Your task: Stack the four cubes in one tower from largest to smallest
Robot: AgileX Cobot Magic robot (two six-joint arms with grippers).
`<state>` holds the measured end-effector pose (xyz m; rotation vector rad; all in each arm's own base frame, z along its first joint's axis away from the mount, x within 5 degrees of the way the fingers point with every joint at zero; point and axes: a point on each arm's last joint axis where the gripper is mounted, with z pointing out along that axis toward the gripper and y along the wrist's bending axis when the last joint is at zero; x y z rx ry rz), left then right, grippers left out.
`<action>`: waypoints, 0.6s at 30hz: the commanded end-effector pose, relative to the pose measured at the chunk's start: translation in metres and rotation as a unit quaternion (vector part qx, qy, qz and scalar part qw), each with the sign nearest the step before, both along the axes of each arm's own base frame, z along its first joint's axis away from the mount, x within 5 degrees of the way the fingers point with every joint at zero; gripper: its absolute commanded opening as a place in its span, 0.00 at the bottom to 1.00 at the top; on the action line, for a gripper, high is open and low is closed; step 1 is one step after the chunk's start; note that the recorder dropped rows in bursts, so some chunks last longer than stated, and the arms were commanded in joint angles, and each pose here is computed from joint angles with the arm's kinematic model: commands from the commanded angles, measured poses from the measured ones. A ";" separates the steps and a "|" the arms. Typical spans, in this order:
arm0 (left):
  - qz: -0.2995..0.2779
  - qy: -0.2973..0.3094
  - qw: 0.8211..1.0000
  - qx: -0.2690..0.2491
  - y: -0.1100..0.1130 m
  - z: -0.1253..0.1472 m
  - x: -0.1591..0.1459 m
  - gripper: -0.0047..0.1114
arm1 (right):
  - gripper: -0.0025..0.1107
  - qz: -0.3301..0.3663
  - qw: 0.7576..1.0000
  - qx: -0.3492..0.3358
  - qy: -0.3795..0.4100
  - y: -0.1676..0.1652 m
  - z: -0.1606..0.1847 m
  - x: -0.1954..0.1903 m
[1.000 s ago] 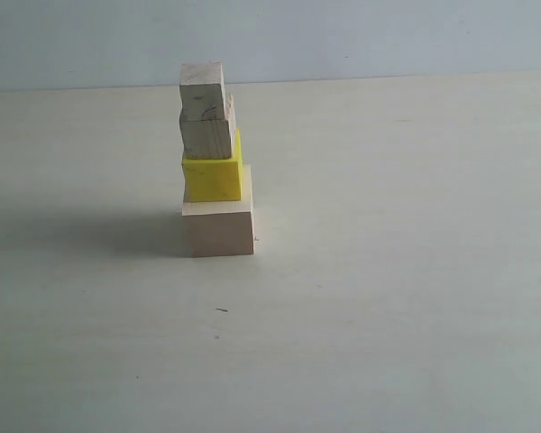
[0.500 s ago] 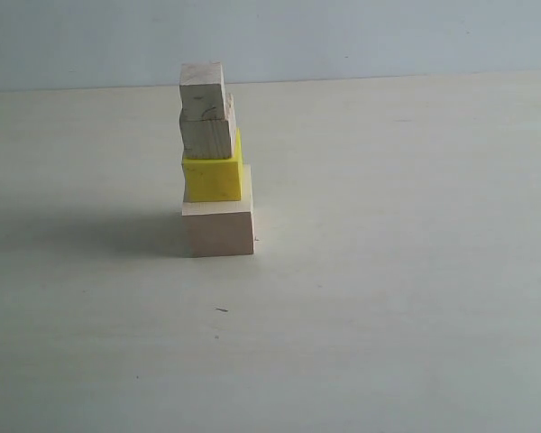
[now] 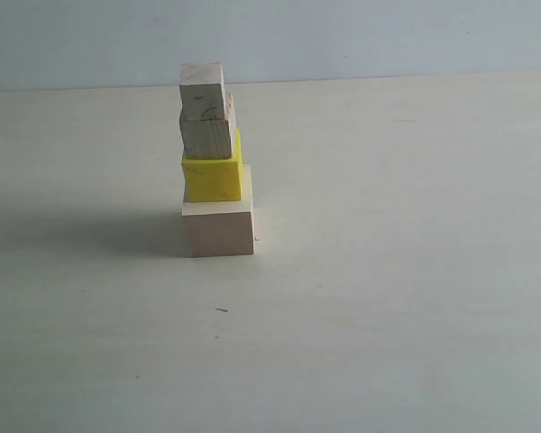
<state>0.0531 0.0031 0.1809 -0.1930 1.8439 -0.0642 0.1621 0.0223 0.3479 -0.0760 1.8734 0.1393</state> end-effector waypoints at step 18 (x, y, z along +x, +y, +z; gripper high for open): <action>-0.001 -0.001 1.000 -0.003 0.000 -0.001 0.000 0.04 | 0.02 0.004 0.999 -0.033 0.034 -0.002 -0.006 -0.006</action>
